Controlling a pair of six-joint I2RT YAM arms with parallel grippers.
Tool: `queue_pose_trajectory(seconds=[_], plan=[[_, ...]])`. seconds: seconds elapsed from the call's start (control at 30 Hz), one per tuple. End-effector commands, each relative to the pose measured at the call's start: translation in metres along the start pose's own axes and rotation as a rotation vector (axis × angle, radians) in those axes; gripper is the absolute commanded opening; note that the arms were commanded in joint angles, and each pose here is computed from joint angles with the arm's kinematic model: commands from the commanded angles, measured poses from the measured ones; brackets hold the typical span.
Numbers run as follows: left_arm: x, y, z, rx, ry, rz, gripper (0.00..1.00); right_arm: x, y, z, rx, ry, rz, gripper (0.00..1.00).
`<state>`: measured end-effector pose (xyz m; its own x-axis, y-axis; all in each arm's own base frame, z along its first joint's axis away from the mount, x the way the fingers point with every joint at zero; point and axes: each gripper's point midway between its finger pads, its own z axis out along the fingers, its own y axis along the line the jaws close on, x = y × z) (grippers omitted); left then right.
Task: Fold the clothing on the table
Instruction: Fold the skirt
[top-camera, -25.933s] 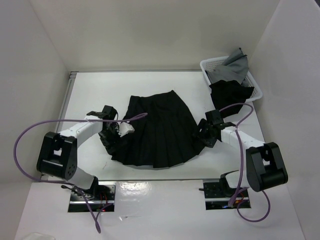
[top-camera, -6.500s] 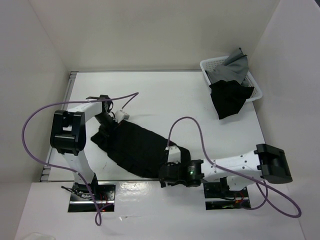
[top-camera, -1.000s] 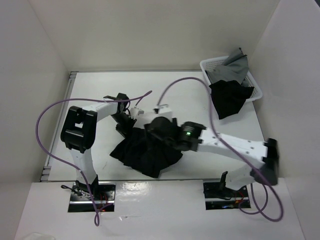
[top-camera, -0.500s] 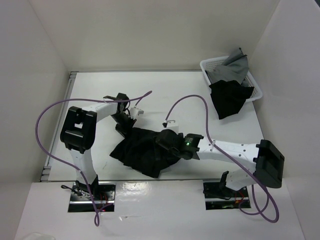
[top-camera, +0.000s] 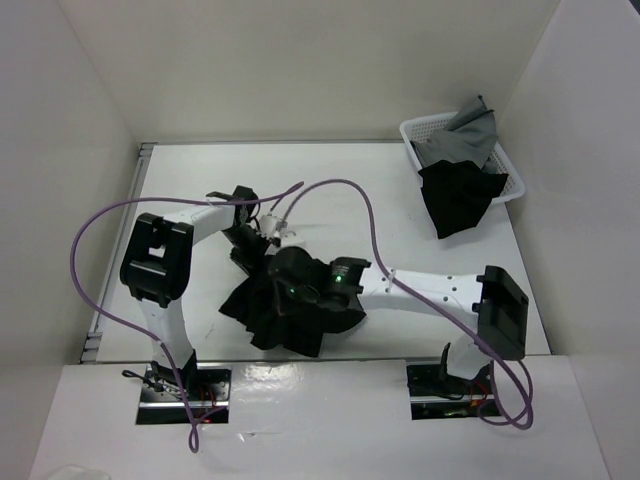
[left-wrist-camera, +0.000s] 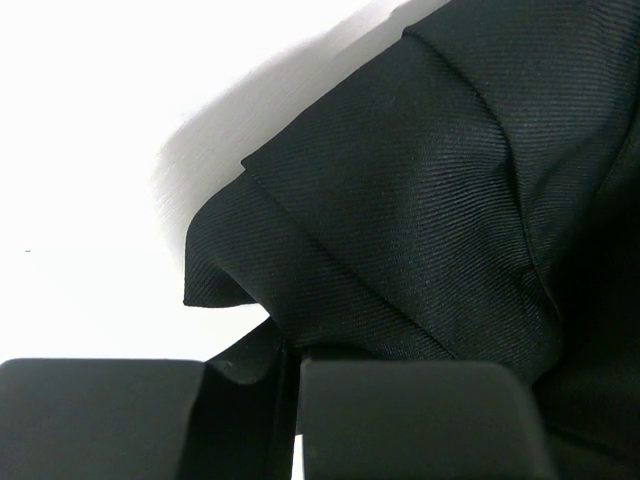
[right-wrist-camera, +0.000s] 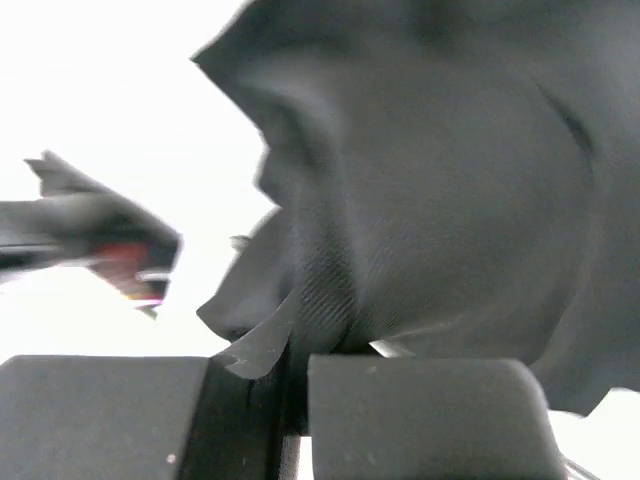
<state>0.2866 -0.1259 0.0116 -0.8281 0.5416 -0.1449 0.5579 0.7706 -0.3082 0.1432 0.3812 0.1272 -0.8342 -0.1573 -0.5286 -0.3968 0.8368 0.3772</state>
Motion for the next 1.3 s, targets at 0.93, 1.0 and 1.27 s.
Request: queue_pose_trajectory(seconds=[0.93,1.0,1.27], plan=[[0.002,0.014,0.007,-0.047,0.01,0.021,0.0,-0.108,0.034,0.047,-0.159,-0.111,0.366,0.05],[-0.003,0.013,0.005,-0.042,-0.004,0.025,0.02,-0.103,0.031,0.056,-0.138,-0.093,0.365,0.1],[-0.043,0.063,-0.067,-0.253,-0.195,-0.042,0.69,-0.128,0.064,0.059,-0.256,-0.12,0.288,0.7]])
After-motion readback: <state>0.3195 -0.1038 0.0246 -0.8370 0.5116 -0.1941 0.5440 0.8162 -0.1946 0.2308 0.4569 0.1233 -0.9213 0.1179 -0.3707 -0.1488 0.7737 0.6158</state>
